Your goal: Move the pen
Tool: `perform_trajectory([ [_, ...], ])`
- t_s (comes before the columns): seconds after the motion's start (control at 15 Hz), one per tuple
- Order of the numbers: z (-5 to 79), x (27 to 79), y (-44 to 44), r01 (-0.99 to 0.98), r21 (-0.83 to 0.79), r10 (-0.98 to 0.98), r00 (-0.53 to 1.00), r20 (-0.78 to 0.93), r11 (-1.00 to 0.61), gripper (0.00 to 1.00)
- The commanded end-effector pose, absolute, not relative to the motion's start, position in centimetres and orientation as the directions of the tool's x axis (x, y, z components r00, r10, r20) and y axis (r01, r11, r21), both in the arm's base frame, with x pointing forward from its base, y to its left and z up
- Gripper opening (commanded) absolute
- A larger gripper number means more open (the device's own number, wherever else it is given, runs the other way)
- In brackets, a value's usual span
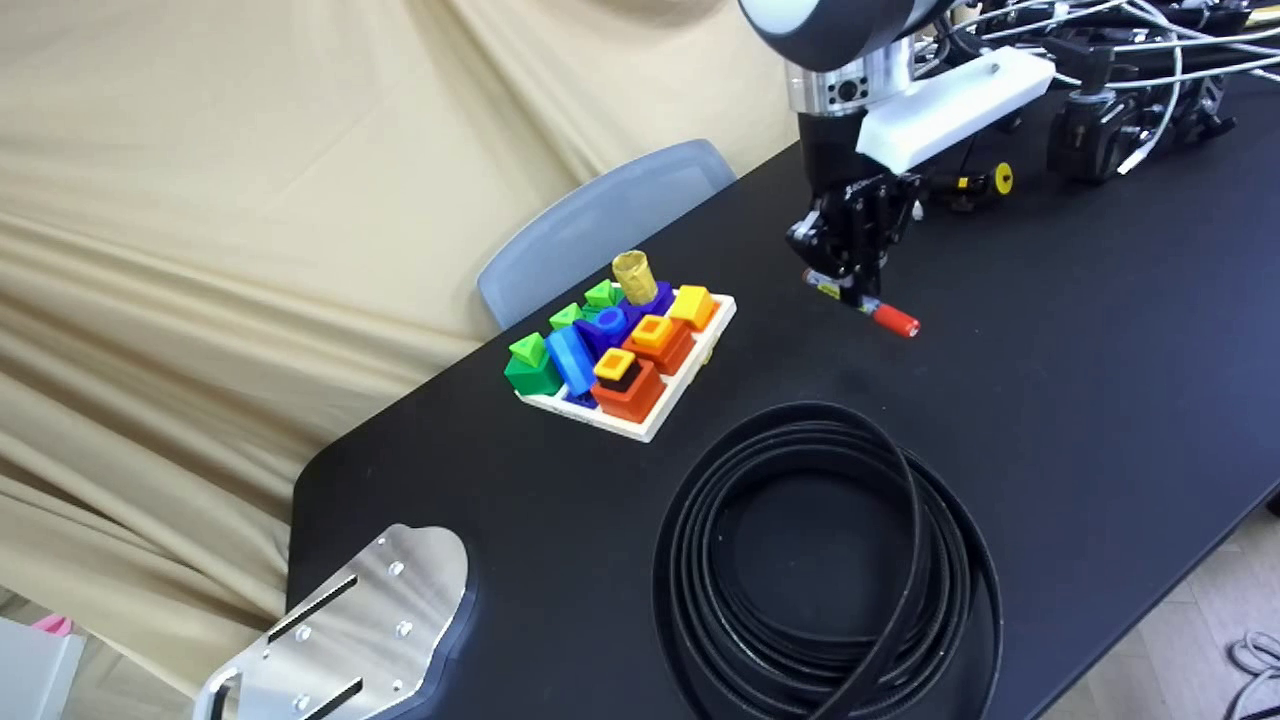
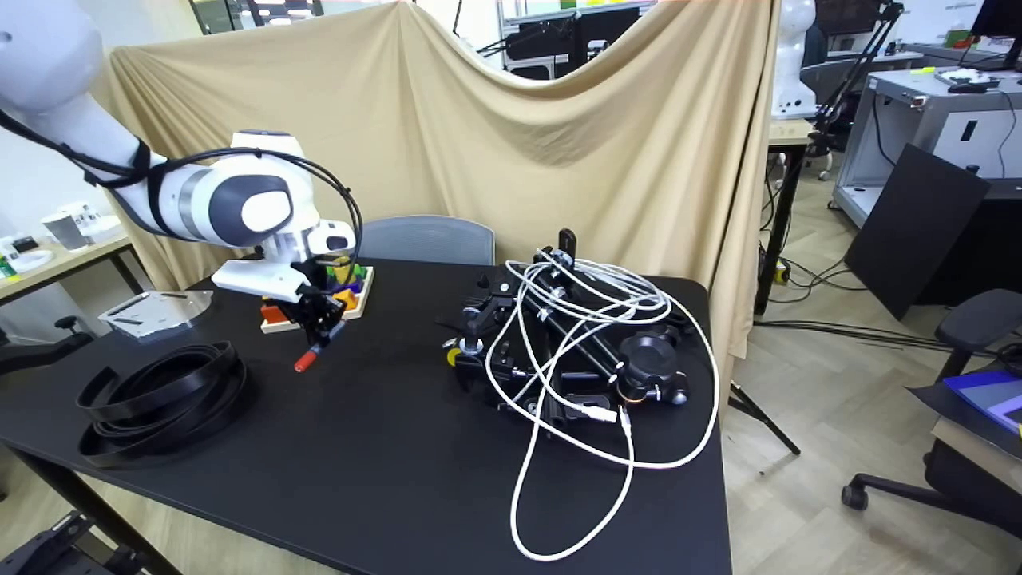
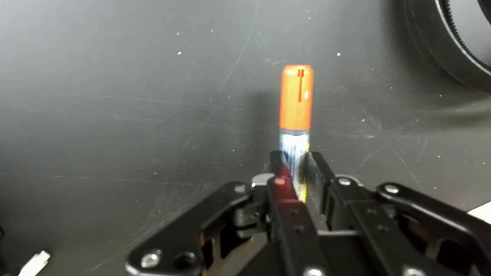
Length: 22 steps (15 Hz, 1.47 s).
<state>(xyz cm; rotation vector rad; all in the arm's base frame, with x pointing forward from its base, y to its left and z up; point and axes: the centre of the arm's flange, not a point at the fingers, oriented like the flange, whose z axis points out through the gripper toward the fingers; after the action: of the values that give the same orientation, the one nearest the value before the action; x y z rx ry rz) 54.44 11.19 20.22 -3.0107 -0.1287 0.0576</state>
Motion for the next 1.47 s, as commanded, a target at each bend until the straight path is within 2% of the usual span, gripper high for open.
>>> perform_trajectory([
  [0.0,18.1,55.6,12.6,0.039,-0.145,0.048,0.997,-0.06,-0.989,0.05],
  [0.87,15.9,55.8,14.9,0.075,-0.175,0.089,0.994,-0.071,-0.982,0.05],
  [0.93,16.0,55.8,15.0,0.076,-0.175,0.089,0.993,-0.072,-0.982,0.44],
  [1.0,16.1,55.7,15.0,0.074,-0.177,0.088,0.993,-0.074,-0.981,0.44],
  [1.07,16.2,55.7,15.0,0.075,-0.177,0.089,0.993,-0.073,-0.981,0.5],
  [1.4,17.9,55.3,14.6,0.028,-0.187,0.044,0.996,-0.082,-0.982,0.83],
])
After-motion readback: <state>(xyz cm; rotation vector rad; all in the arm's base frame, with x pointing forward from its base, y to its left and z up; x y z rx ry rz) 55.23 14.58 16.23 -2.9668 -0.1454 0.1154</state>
